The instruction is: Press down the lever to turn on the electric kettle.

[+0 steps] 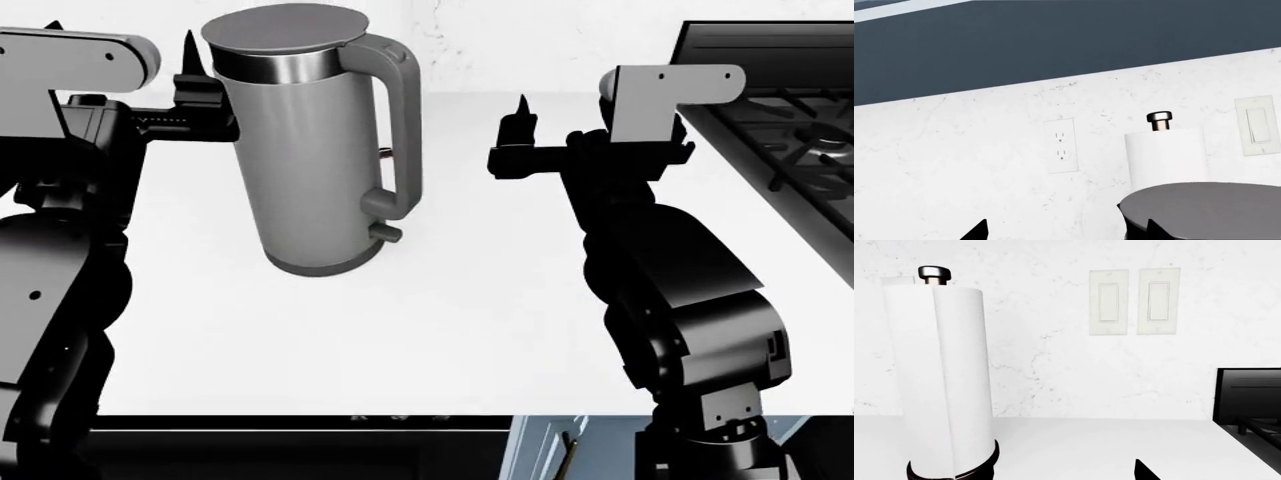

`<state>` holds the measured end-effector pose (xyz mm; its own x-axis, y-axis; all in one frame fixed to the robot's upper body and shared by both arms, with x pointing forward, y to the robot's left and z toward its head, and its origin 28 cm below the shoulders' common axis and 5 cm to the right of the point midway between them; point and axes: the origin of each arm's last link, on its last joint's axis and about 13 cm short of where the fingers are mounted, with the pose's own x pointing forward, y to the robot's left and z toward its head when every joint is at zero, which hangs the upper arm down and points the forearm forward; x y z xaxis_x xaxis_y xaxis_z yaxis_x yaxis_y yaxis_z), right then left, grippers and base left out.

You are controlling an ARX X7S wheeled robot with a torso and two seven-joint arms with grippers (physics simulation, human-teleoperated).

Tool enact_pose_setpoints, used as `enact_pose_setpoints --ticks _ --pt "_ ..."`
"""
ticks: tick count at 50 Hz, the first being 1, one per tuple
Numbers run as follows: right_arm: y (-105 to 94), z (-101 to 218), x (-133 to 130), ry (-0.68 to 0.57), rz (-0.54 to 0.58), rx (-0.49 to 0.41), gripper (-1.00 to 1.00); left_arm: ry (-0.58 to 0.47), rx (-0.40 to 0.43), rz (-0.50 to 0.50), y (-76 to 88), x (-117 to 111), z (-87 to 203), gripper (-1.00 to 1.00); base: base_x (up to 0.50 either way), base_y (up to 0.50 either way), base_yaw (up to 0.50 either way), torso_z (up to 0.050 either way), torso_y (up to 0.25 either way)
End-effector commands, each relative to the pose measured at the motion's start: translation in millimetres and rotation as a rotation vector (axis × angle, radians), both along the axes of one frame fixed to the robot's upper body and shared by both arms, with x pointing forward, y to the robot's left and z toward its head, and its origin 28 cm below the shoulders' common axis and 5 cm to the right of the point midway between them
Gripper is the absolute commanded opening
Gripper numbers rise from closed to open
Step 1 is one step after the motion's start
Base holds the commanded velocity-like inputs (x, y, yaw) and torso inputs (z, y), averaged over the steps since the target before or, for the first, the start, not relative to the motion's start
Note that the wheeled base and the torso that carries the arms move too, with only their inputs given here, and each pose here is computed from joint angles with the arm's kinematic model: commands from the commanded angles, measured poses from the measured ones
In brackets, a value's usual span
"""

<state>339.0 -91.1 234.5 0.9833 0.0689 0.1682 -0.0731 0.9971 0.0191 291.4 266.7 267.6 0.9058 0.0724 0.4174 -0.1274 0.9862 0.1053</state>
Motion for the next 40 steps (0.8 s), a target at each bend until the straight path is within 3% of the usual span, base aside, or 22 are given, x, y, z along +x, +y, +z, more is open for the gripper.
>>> enact_pose_setpoints --ticks 1,18,40 --pt "0.1 0 -1 -0.001 0.003 0.002 1.00 -0.026 -0.002 0.043 6.2 -3 5 1.00 0.23 0.00 0.00 0.000 0.000" --pt "-0.3 -4 1 -0.001 0.000 0.007 1.00 -0.075 0.033 0.192 31.2 -21 23 1.00 0.19 0.00 0.00 0.000 0.001" --pt "3.8 -7 -4 0.066 0.065 0.007 1.00 -0.106 0.053 0.213 32.8 -25 31 1.00 0.00 0.00 0.00 0.000 0.000"
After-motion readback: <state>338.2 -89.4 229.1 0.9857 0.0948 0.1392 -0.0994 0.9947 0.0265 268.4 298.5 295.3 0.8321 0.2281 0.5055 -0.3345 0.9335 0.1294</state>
